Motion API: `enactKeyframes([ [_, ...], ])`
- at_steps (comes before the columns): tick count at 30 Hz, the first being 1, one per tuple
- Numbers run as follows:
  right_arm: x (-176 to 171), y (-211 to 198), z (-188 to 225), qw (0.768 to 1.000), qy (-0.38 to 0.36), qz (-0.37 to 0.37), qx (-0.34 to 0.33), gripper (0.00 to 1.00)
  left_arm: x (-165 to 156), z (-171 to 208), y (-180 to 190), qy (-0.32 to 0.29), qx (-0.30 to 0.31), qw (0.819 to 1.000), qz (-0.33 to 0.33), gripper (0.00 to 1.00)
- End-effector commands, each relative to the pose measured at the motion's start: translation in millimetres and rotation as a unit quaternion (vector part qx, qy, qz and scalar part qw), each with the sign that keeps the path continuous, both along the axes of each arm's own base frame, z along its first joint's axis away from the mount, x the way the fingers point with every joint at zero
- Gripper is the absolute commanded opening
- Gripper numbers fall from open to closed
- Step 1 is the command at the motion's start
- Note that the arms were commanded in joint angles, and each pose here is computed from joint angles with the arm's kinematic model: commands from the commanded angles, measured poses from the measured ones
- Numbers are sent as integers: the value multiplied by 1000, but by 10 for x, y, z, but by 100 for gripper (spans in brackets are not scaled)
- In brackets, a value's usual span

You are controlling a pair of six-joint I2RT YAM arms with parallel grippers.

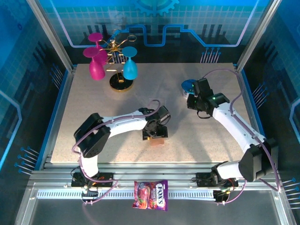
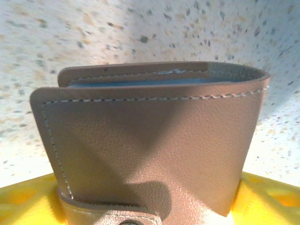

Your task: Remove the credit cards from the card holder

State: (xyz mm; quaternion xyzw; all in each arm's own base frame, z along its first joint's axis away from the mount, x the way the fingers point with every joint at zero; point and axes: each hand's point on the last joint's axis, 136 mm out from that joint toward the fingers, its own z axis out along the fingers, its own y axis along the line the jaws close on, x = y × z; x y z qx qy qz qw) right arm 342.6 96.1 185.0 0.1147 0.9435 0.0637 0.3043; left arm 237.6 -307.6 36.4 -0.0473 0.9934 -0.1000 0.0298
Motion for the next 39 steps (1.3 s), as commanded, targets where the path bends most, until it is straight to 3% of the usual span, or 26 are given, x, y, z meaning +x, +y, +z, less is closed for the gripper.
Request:
enactKeyframes([
  [1, -91, -109, -6, 1000, 4, -3, -4, 24, -34, -50, -39, 2, 23, 999, -29, 81],
  [7, -133, -134, -46, 1000, 10, -2, -1, 24, 28, -134, -24, -4, 43, 999, -25, 82],
  [13, -141, -96, -29, 1000, 11, 5, 8, 24, 86, -46, -11, -17, 53, 998, -27, 93],
  [22, -223, 140, -61, 997, 19, 42, 62, 26, 185, 387, -59, -76, 0, 996, -35, 95],
  [28, -345, 425, -248, 986, 39, 75, 142, 28, 177, 533, -113, -76, -44, 995, -56, 92],
  [32, -443, 483, -392, 982, 56, 77, 162, 28, 136, 511, -113, -38, -62, 996, -60, 80],
  [39, -633, 622, -634, 976, 82, 88, 182, 27, 121, 463, -60, -42, -72, 995, -55, 75],
])
